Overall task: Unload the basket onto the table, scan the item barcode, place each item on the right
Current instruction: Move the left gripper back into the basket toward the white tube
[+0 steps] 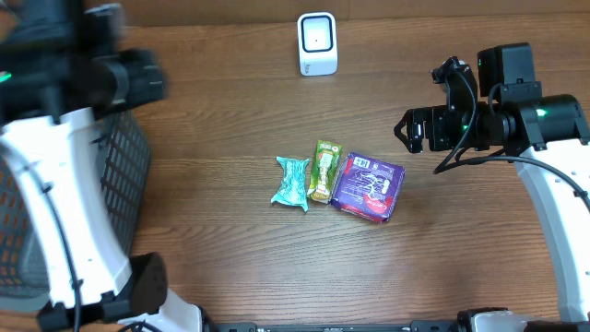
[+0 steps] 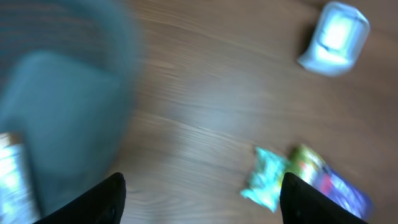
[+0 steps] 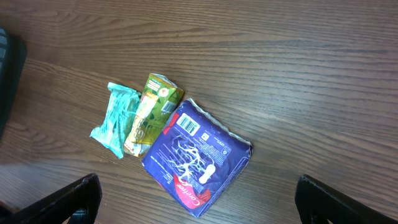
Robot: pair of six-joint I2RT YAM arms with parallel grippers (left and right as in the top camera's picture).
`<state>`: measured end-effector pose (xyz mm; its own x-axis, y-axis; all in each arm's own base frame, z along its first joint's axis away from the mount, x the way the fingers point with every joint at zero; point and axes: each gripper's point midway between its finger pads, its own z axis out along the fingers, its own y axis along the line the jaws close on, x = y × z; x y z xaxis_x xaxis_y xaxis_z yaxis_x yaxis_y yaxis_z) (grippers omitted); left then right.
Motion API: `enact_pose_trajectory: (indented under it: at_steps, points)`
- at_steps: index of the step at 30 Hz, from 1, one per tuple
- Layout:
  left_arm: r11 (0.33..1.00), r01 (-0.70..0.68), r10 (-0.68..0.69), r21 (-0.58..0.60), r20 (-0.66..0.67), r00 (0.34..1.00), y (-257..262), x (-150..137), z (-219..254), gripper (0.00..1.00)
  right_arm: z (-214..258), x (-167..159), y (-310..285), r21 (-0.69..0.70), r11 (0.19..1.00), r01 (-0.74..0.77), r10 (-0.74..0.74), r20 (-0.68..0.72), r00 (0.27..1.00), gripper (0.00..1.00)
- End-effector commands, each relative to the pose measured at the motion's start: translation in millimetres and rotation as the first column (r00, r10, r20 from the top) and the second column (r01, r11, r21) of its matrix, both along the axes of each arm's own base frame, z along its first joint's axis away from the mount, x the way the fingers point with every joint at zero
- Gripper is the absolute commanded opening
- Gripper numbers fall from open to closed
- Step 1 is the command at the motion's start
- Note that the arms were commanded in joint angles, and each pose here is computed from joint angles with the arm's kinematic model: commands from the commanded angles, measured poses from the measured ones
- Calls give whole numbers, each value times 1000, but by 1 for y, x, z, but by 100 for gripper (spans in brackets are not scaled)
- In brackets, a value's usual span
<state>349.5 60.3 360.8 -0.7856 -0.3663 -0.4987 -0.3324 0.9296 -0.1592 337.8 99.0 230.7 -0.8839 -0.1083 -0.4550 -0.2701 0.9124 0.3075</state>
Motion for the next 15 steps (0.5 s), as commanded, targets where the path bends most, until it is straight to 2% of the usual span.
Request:
enact_pose_trajectory:
  at_steps: [1, 6, 10, 15]
  points:
    - [988, -147, 146, 43, 24, 989, 48, -25, 12, 71, 0, 0, 3, 6, 1000, -7, 7, 0, 1000, 100]
    - [947, -317, 317, 58, 0, 948, 107, -52, 6, 72, 0, -2, 3, 5, 1000, -7, 7, -6, 1000, 100]
    - [880, -460, 472, 123, -98, 876, 154, -85, -19, 71, 0, -1, 3, 5, 1000, -7, 7, -5, 1000, 100]
    - [855, -517, 513, 24, -174, 840, 180, -93, -65, 68, 0, -1, 3, 6, 1000, -7, 7, -3, 1000, 100]
